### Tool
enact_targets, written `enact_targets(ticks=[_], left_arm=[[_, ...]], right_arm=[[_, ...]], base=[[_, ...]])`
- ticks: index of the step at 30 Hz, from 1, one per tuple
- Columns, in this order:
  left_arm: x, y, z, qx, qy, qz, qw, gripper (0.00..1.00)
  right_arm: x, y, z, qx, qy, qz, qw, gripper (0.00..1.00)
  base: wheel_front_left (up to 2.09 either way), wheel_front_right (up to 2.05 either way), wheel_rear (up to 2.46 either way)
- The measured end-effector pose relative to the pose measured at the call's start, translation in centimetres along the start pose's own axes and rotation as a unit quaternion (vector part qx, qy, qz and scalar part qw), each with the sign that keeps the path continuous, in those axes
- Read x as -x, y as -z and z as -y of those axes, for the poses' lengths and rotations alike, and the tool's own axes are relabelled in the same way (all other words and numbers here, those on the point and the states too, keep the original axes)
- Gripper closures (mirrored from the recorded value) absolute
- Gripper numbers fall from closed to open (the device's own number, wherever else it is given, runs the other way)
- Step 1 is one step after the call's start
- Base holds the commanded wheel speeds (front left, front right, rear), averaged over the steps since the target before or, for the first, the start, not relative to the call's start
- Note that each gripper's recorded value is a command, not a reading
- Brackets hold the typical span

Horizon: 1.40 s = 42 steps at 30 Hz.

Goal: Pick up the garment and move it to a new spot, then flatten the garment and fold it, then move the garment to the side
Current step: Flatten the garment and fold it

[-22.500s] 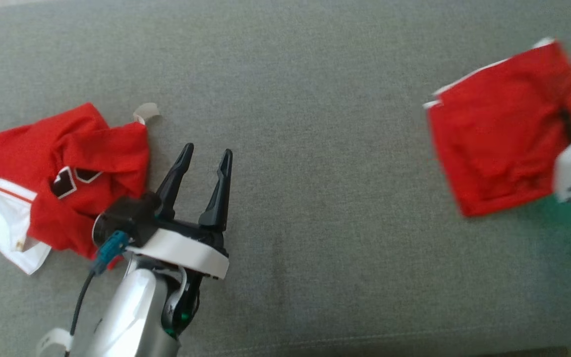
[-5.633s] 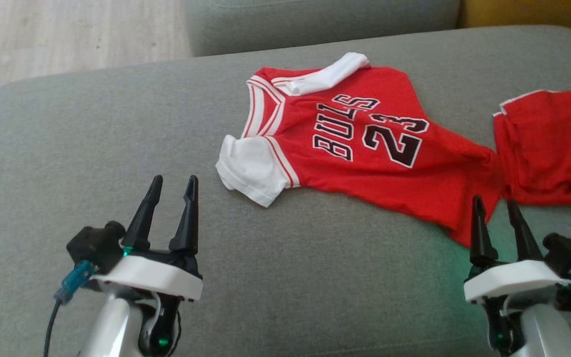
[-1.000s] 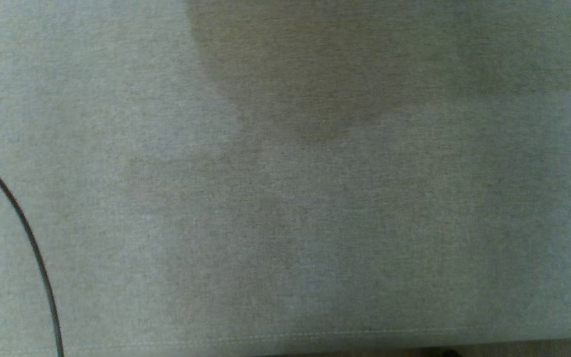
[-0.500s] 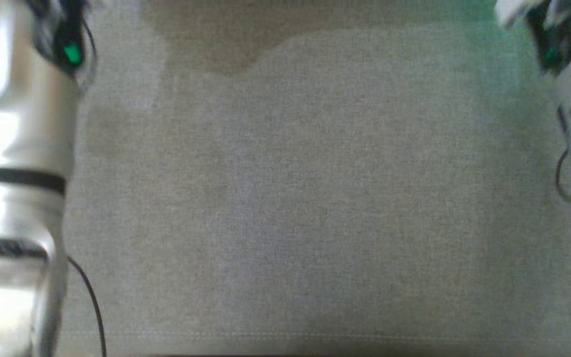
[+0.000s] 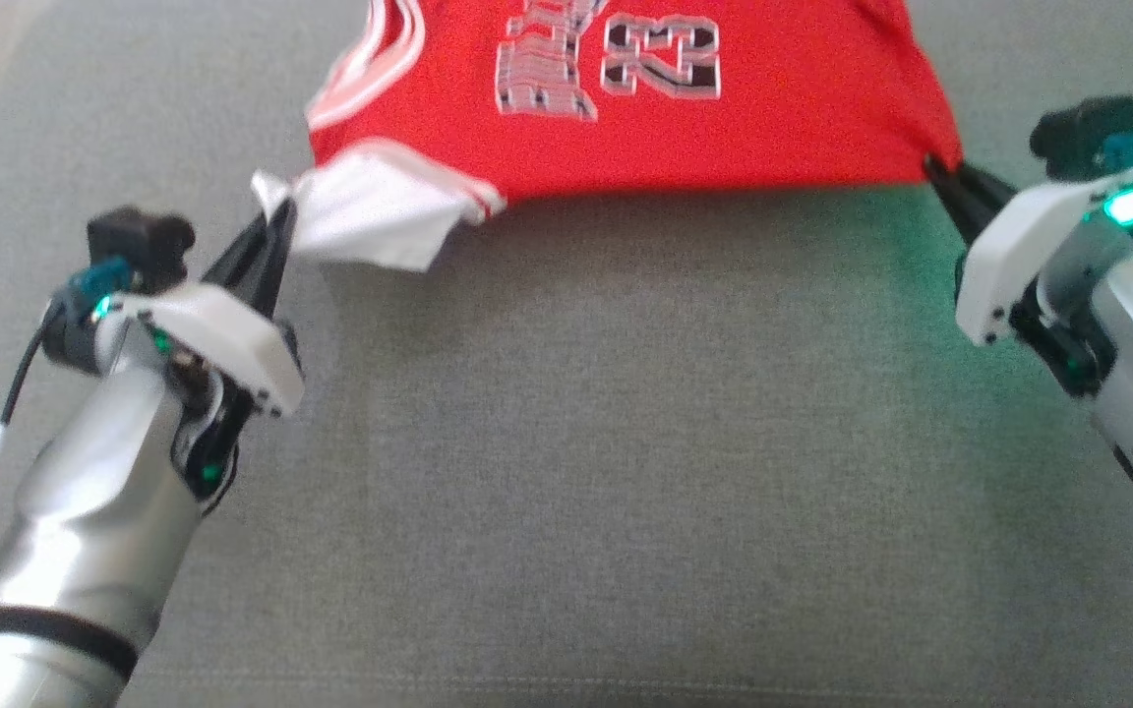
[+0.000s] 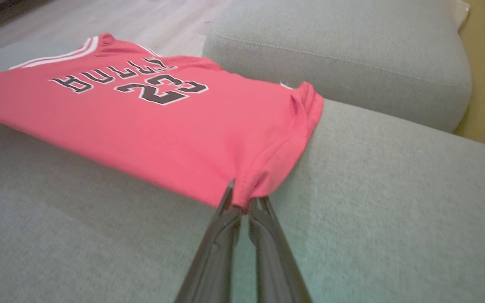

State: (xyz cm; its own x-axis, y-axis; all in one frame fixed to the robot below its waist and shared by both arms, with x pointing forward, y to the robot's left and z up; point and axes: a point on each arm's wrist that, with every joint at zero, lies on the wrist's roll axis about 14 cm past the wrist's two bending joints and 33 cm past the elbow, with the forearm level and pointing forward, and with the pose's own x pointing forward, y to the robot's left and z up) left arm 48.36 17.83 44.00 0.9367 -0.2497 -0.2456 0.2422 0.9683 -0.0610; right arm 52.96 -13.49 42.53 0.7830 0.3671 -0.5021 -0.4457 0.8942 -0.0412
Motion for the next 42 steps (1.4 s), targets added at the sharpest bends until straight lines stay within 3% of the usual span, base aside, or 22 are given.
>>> enact_targets(ticks=[12,23,33,42], left_arm=[[7.1,0.6,1.7,-0.027,0.042,-0.005,0.999,1.0],[12.0,2.0,3.9,-0.029,0.063,-0.024,0.997,1.0],[11.2,1.8,4.1,-0.071,0.071,-0.05,0.994,1.0],[7.3,0.5,2.9,-0.132,0.085,-0.063,0.986,1.0]], right_arm=[[6.2,3.2,-2.3,0.012,-0.04,-0.066,0.997,1.0],[11.9,8.4,-4.9,-0.018,-0.09,-0.16,0.983,1.0],[11.0,7.7,-3.5,-0.002,-0.084,-0.169,0.982,1.0],[8.5,6.1,-2.3,0.013,-0.077,-0.177,0.981,1.0]], base=[[0.0,0.0,0.0],[0.0,0.0,0.0],[0.0,0.0,0.0],[0.0,0.0,0.0]])
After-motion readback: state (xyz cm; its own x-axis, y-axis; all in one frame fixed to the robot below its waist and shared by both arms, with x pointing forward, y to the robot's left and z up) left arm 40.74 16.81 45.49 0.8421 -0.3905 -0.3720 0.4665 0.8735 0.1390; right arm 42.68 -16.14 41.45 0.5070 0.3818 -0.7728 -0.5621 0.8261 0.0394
